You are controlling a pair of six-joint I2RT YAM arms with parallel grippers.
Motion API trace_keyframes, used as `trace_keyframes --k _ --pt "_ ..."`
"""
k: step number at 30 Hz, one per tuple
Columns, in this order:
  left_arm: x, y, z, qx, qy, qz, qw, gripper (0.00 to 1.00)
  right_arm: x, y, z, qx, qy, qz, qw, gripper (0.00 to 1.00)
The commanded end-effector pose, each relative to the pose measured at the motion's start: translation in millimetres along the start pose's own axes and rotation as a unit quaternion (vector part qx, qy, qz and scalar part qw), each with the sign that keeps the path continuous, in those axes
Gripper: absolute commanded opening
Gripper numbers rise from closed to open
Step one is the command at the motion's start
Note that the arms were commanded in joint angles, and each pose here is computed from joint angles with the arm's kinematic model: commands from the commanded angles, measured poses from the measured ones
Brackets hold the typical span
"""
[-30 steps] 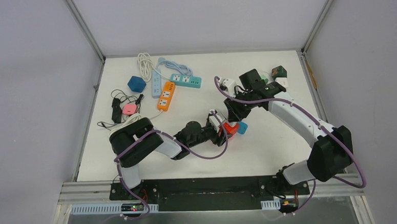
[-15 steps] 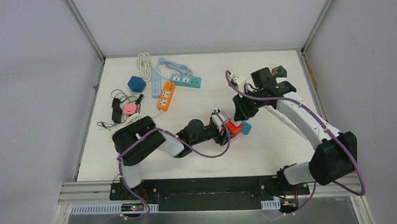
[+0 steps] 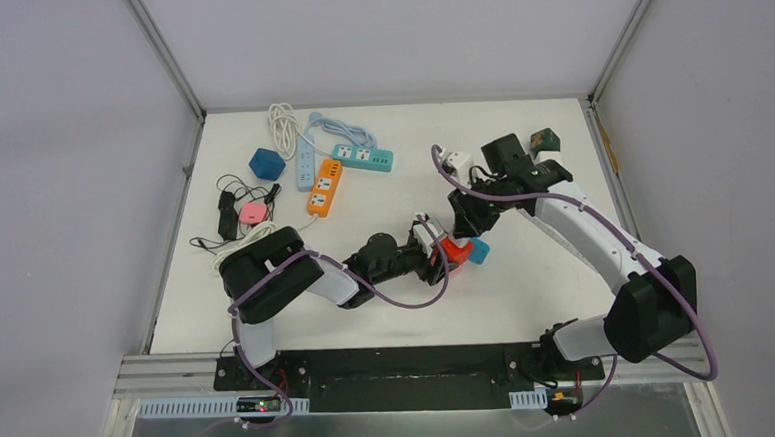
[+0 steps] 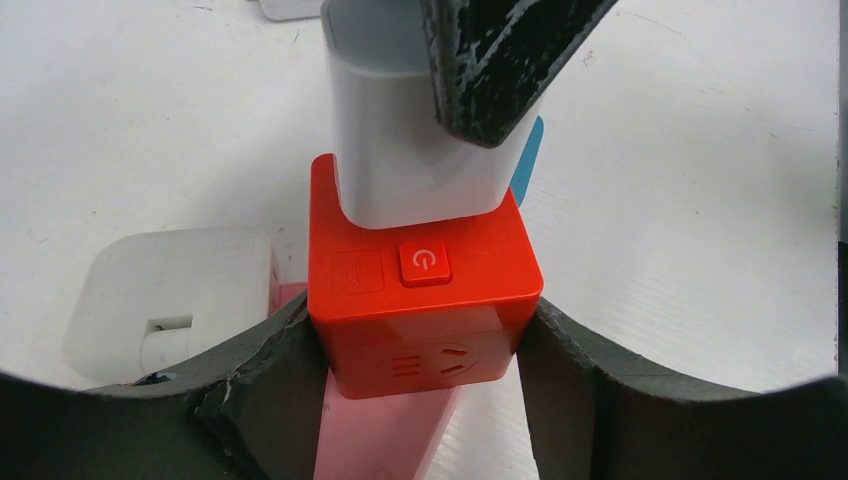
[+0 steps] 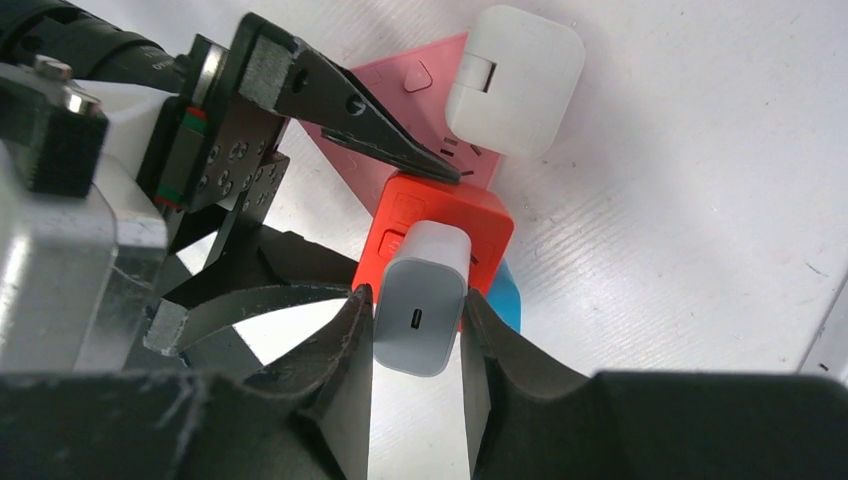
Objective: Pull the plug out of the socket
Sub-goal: Remove the plug from the socket.
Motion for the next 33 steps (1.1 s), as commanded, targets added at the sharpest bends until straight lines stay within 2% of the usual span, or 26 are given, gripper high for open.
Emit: trace_keyframes --k 1,12,16,24,28,33 --pt "-48.4 21.1 11.6 0.029 0.082 0.027 0.996 0.00 12.9 26.7 23.6 0.073 -0.049 0.013 0.996 0.00" --pt "-45.0 20.6 15.2 0.029 0.078 0.024 0.996 0.00 27.5 40.1 31.8 0.103 -0.085 0.017 0.991 0.00" --pt "-45.0 19.7 12.7 0.026 0.081 0.027 0.996 0.00 22.1 28.3 33.0 0.071 -0.073 0.015 0.995 0.00" --pt "-40.5 18.4 9.0 0.024 0.085 0.028 0.996 0.00 23.3 21.6 51.6 0.063 -0.108 -0.001 0.992 0.00" --pt "-41.4 17.0 9.0 0.020 0.088 0.028 0.995 0.00 22.1 23.0 48.0 0.074 -0.107 -0.006 0.992 0.00" --pt "-46.8 16.9 6.4 0.015 0.107 0.021 0.994 0.00 22.4 37.1 23.5 0.100 -0.074 0.003 0.992 0.00"
Point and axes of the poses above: each gripper's point midway between its finger pads, its own z axis back along the fingers, its own y axis along the line the jaws close on, x = y × z, the point moved 1 cm from there along z, back along the fingers, and after that the axes turned 9 degrees about z, right-handed, at the moved point
